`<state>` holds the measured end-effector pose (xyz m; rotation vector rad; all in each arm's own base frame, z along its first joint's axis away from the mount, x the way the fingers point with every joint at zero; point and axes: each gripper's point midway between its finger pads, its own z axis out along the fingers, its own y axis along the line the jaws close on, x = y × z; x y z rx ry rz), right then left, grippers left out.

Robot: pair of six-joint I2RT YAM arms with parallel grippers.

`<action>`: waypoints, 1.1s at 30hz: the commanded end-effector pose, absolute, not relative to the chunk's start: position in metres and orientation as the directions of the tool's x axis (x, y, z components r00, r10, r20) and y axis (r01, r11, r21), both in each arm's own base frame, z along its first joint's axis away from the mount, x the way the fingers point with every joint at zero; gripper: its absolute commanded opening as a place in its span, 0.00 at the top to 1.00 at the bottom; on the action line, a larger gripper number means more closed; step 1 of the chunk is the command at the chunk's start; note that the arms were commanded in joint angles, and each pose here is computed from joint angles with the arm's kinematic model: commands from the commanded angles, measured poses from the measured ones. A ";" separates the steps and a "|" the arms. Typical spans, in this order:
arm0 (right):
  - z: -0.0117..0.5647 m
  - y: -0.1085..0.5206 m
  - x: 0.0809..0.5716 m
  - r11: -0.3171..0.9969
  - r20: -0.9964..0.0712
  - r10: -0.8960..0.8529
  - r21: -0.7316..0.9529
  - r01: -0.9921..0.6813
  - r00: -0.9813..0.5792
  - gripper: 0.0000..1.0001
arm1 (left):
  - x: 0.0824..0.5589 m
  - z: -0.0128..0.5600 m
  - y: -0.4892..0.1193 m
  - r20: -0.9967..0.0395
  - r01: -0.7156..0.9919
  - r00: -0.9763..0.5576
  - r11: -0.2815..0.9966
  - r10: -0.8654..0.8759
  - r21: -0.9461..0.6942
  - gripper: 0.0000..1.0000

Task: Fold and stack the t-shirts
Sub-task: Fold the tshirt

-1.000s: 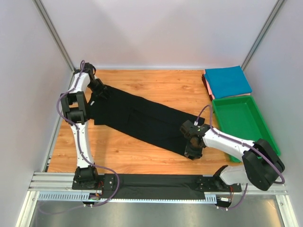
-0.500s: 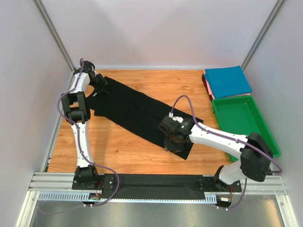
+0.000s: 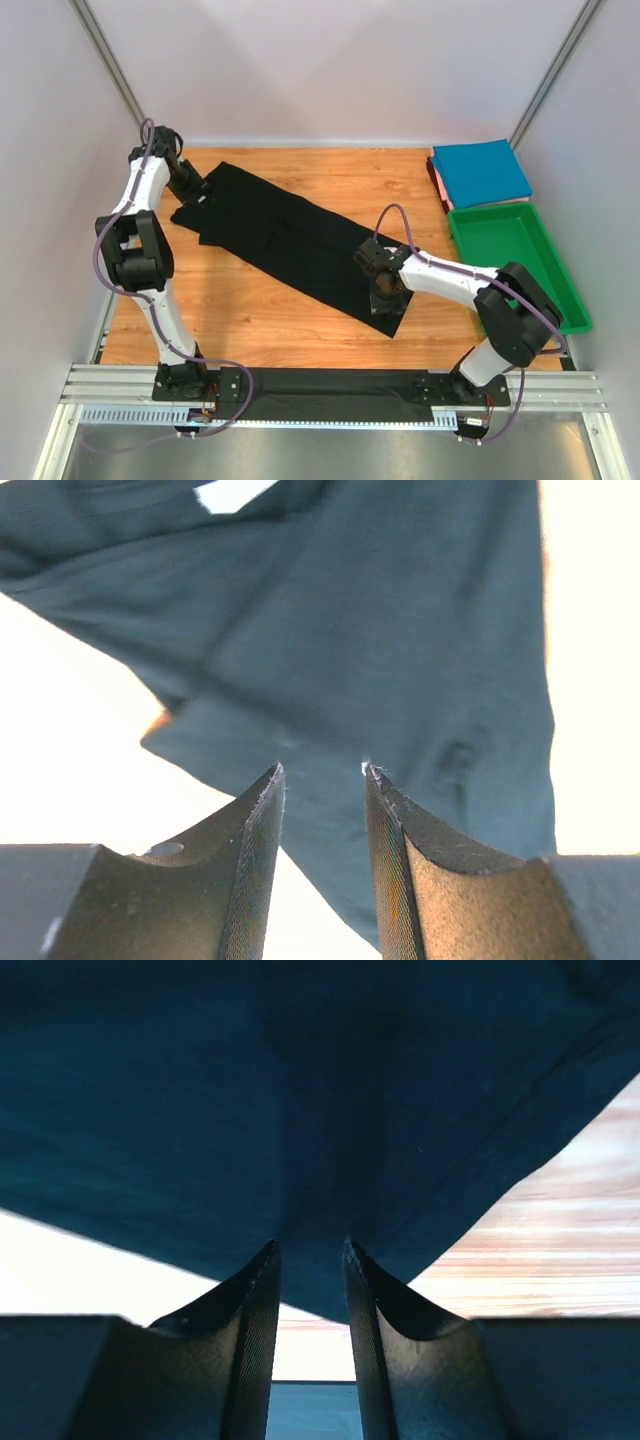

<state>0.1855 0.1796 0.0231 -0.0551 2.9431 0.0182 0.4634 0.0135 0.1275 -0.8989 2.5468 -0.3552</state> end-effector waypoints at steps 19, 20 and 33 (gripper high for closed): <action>0.021 0.187 0.144 0.996 -0.190 -0.049 0.060 -0.062 -0.981 0.66 | 0.486 0.027 0.125 -0.238 -0.691 -0.668 0.707 -0.705 -0.154 0.55; 0.019 0.188 0.145 0.996 -0.189 -0.051 0.061 -0.064 -0.981 0.66 | 0.487 0.026 0.125 -0.239 -0.687 -0.670 0.709 -0.703 -0.159 0.55; -0.001 0.212 0.135 0.994 -0.135 -0.106 0.004 -0.108 -0.985 0.92 | 0.527 0.015 0.137 -0.251 -0.726 -0.589 0.639 -0.768 -0.253 1.00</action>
